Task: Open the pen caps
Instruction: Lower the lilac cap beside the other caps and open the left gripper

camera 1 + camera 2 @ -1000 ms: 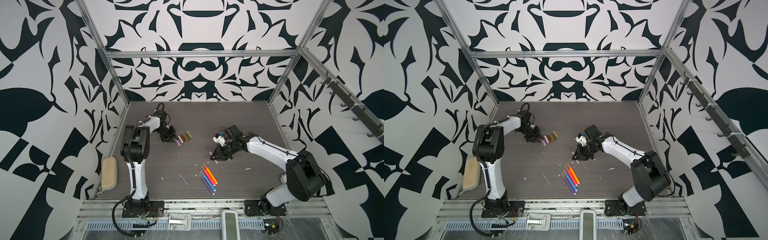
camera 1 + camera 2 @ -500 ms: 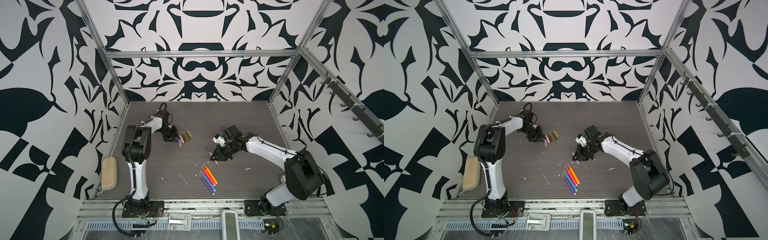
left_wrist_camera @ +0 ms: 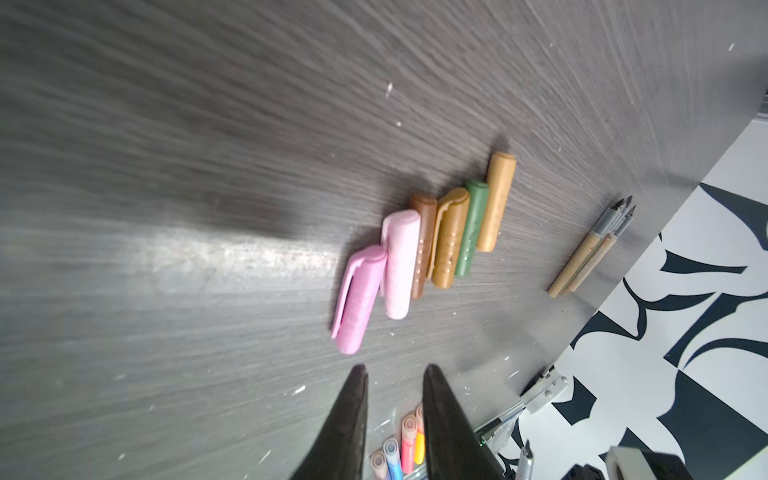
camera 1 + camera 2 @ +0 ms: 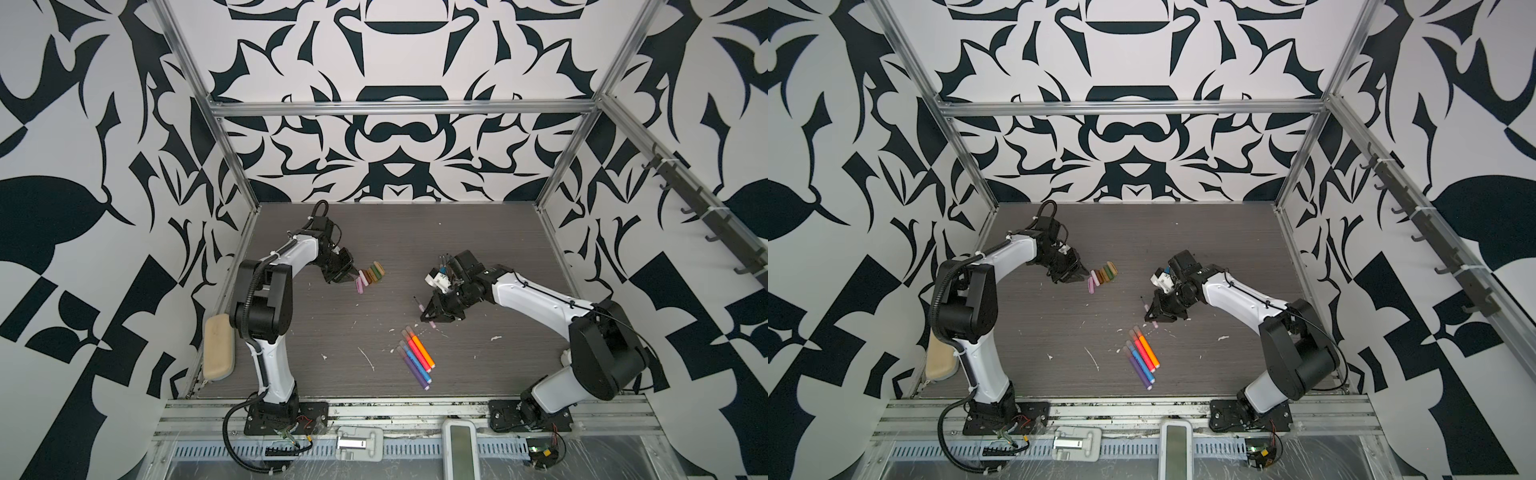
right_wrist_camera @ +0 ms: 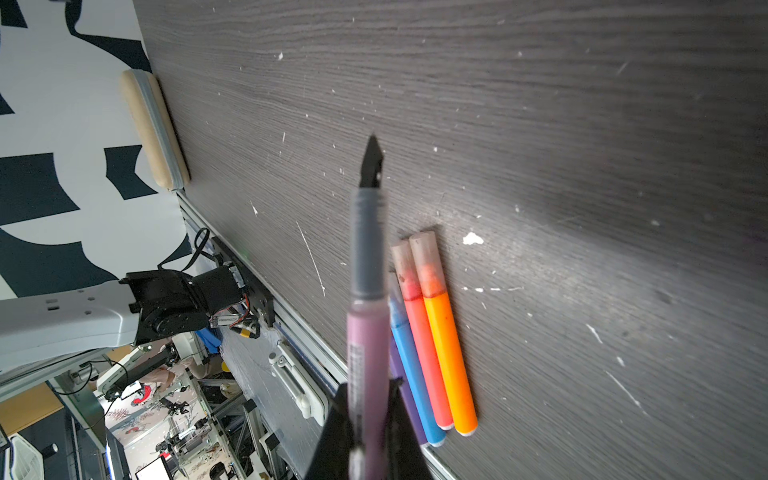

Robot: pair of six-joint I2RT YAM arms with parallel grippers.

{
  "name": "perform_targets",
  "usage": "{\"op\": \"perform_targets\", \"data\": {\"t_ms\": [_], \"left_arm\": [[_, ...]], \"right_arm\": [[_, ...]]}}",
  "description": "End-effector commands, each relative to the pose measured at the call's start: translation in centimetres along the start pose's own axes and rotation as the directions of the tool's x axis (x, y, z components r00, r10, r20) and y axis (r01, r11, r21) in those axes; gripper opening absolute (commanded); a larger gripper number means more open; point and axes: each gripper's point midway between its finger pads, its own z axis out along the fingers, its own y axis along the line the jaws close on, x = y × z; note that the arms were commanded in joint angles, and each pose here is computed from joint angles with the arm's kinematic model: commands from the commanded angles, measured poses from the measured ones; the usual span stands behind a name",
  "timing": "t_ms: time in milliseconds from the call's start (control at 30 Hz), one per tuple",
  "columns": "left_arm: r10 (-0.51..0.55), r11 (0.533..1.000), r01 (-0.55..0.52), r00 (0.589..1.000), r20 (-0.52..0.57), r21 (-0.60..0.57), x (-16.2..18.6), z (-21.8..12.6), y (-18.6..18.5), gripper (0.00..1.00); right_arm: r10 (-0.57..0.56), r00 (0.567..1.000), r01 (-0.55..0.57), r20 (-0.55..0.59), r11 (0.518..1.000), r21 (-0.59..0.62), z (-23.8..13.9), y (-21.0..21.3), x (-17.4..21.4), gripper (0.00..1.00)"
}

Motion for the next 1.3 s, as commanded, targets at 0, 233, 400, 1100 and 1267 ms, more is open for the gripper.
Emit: {"op": "perform_targets", "data": {"t_ms": [0, 233, 400, 1100, 1267], "left_arm": [[-0.015, 1.000, 0.015, 0.999, -0.030, -0.008, 1.5, 0.1, 0.6, 0.28], [-0.011, 1.000, 0.011, 0.998, -0.062, -0.009, 3.0, 1.5, 0.5, 0.28], [-0.027, 1.000, 0.027, 0.996, -0.081, -0.001, 3.4, 2.4, 0.5, 0.28], [-0.067, 0.998, 0.068, 0.993, -0.100, 0.010, 3.2, 4.2, 1.2, 0.28], [-0.068, 0.998, 0.070, 0.992, -0.103, 0.011, 2.9, 4.5, 1.2, 0.28]], "right_arm": [[-0.036, 0.999, 0.036, 0.018, 0.999, -0.011, -0.5, 0.8, -0.6, 0.00], [-0.035, 0.999, 0.035, 0.020, 0.999, -0.011, -0.6, 0.9, -0.6, 0.00], [-0.034, 0.999, 0.034, 0.020, 0.999, -0.010, -0.6, 0.8, -0.6, 0.00], [-0.036, 0.999, 0.036, 0.022, 0.999, -0.008, -0.7, 0.8, -0.6, 0.00], [-0.034, 0.999, 0.034, 0.020, 0.999, -0.007, -0.6, 0.8, -0.6, 0.00]]}}
